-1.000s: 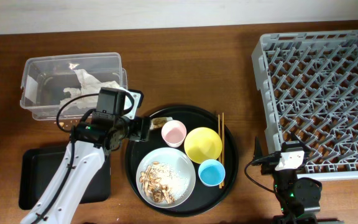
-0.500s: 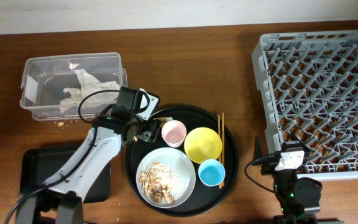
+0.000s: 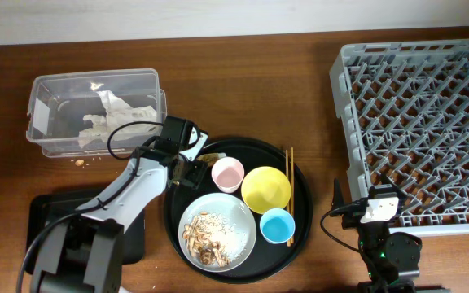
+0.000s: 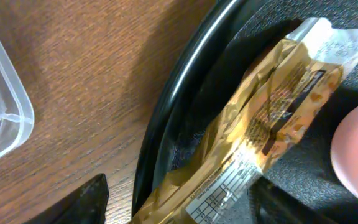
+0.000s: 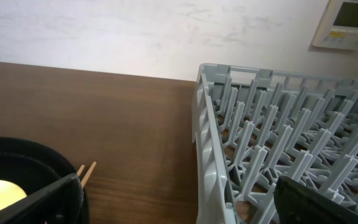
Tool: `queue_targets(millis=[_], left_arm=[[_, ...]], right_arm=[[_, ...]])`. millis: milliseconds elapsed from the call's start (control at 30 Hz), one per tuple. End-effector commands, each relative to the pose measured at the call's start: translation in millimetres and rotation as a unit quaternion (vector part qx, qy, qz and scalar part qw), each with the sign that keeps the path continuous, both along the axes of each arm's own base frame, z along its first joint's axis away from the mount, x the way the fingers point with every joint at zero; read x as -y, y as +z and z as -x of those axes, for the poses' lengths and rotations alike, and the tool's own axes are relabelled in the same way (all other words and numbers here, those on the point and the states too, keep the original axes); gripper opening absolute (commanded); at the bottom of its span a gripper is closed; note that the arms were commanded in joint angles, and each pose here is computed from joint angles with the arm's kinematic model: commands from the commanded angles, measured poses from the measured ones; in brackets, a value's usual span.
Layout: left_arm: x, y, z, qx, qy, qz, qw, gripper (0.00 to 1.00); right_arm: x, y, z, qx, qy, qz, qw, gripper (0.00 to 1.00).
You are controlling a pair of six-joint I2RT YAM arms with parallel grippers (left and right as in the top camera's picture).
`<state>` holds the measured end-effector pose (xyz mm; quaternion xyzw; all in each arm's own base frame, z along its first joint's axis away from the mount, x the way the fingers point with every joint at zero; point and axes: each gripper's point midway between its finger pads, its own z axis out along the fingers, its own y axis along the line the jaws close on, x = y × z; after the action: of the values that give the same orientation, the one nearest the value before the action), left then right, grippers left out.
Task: Sort waste into correct bins and load items into the dishwasher rack
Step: 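Reach the left gripper back and grasp the gold snack wrapper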
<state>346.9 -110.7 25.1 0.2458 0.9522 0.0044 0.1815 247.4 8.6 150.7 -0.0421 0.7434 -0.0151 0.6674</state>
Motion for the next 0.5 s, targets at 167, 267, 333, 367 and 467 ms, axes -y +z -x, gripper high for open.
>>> queue_targets(millis=[167,267,333,367,467], left_arm=[[-0.1,-7.2,-2.2,-0.004,-0.003,-0.006,1.000,0.21],[2.1,7.2,-8.5,0.010,0.031,0.013,0.999,0.06],[5.4,33.2,-15.8,0.037,0.051,0.035,0.997,0.03],[8.1,43.3,-17.3,0.047,0.048,0.045,0.997,0.03],[14.1,80.7,-19.5,0.089,0.040,0.075,0.992,0.03]], right_arm=[[2.7,-3.8,0.0,-0.004,-0.007,0.000,1.000,0.99],[2.7,-3.8,0.0,-0.004,-0.007,0.000,1.000,0.99],[2.7,-3.7,0.0,-0.004,-0.007,0.000,1.000,0.99],[2.7,-3.7,0.0,-0.004,-0.007,0.000,1.000,0.99],[2.7,-3.8,0.0,-0.004,-0.007,0.000,1.000,0.99]])
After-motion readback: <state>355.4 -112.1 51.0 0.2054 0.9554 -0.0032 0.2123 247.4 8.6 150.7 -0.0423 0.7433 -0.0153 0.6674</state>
